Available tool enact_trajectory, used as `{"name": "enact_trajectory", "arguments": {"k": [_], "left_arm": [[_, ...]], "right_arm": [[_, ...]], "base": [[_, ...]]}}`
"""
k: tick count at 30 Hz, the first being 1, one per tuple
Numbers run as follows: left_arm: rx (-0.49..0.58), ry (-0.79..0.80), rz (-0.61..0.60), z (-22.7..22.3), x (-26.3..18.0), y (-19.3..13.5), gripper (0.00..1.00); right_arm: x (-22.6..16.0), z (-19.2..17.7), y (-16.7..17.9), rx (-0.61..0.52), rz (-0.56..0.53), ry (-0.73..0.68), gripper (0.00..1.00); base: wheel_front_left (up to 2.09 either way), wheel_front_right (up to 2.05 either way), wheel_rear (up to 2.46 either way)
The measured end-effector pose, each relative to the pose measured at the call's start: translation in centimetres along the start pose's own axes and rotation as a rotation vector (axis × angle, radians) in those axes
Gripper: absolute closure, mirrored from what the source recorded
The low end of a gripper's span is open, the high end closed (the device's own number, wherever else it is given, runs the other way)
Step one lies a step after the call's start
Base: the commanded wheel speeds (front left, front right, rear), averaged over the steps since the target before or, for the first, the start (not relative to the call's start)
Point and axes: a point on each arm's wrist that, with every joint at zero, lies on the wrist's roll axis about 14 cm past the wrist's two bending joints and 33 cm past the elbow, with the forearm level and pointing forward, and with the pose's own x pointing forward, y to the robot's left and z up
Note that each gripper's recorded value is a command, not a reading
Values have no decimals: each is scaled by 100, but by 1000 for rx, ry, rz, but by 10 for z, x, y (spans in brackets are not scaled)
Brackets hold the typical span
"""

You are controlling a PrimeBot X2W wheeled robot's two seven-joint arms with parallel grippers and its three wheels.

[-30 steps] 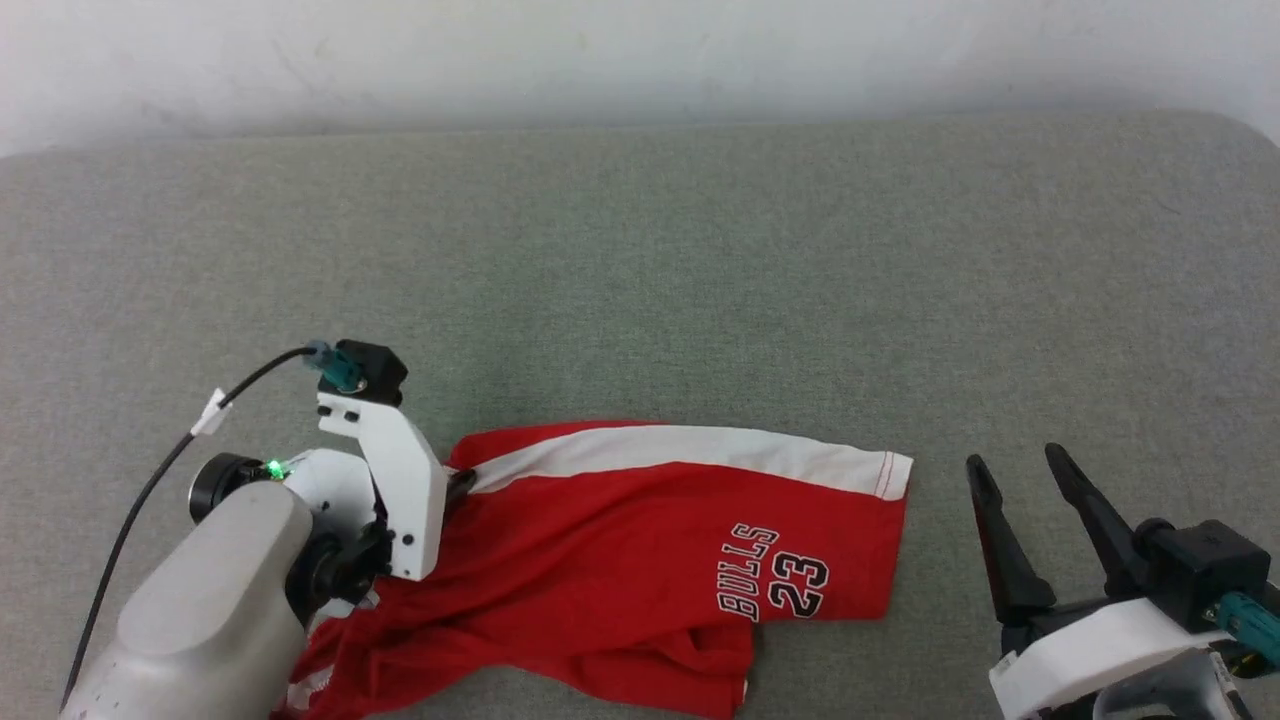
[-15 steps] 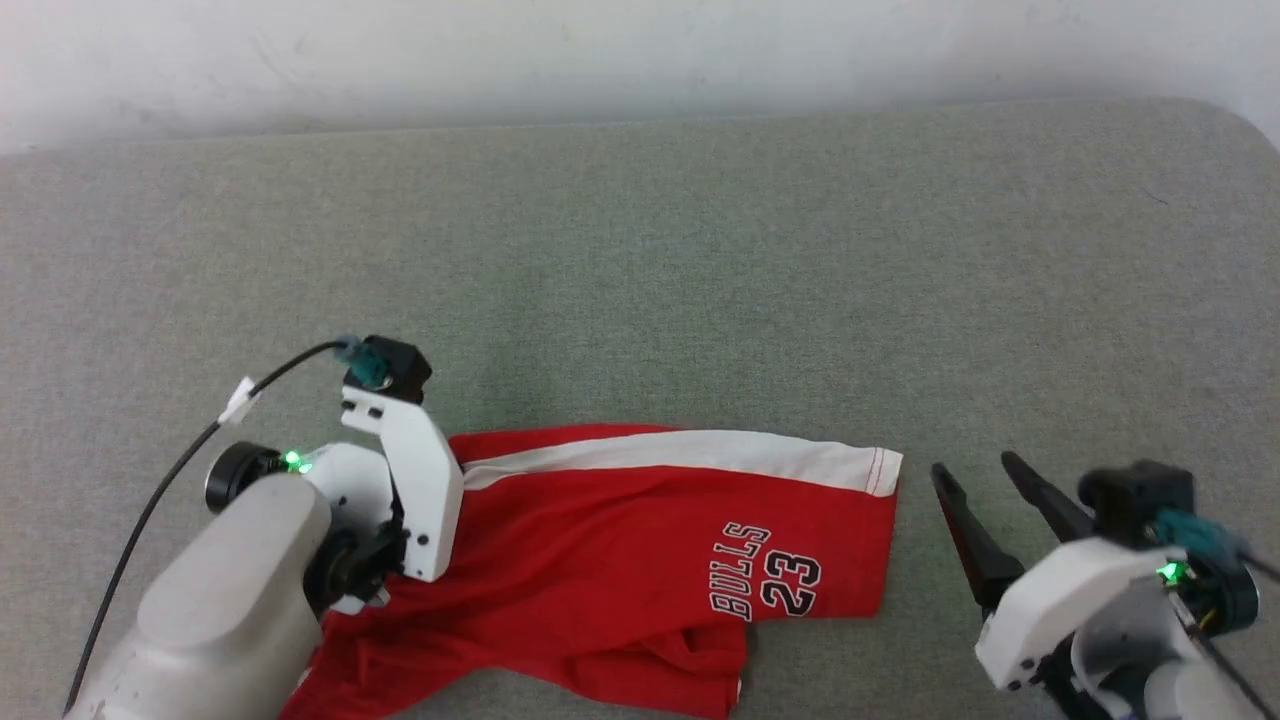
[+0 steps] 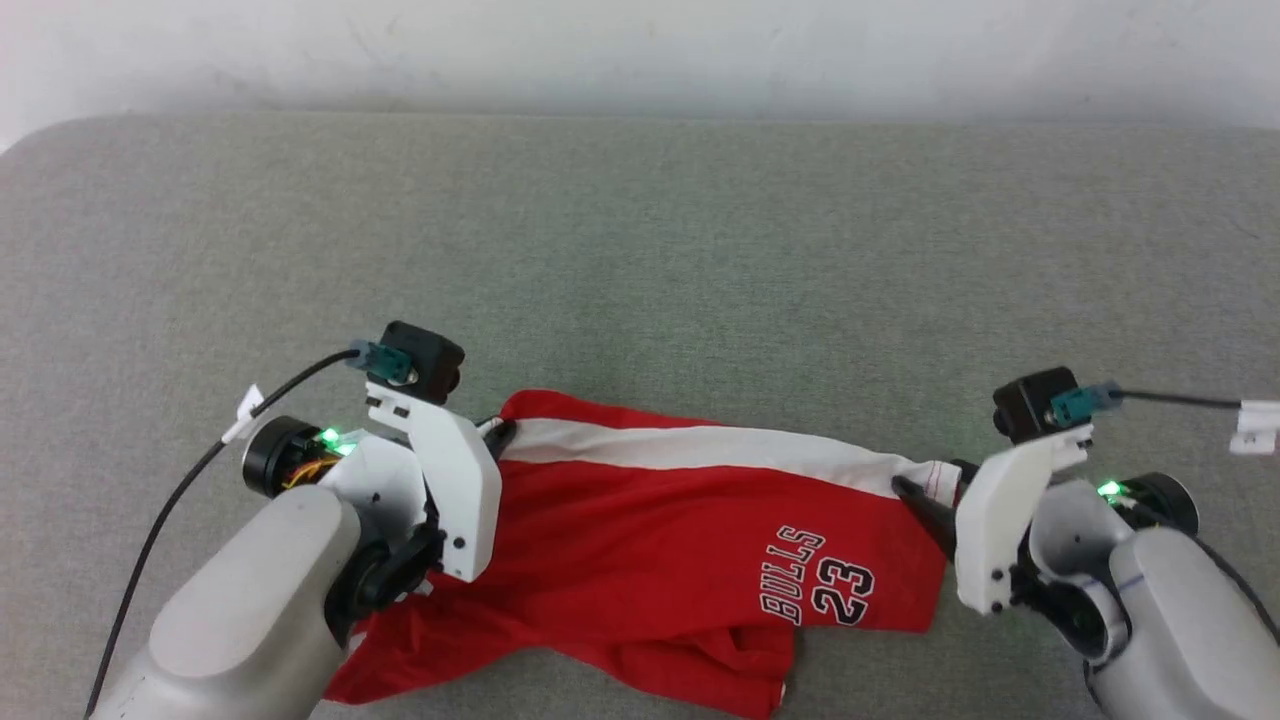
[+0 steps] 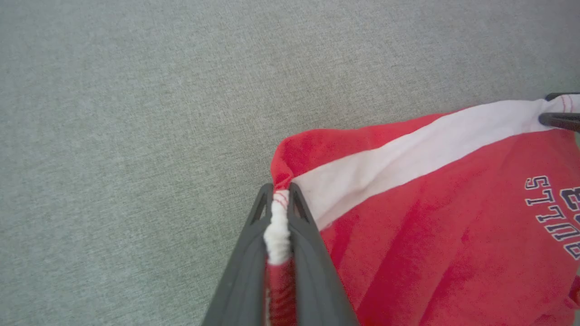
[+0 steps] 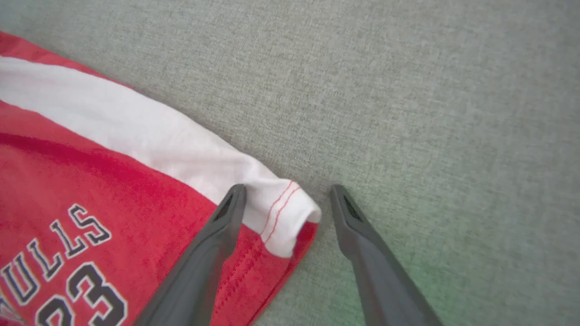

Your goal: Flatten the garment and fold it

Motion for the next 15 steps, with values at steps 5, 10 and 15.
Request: {"name": "enact_trajectory", "arguments": {"k": [5,10,15], "left_arm": [[0,-24,-4,4,-4,-1,100],[4,-52,-2,10,-8,0,100],[53,-170,24,37,-14,8,100]], "right_arm": [[15,-14,0,21,14,161,52],[17,-15,0,40,30,242,100],[10,8,-1,-5,28,144,100]], "base": [[0,0,0],[0,0,0],[0,0,0]]}}
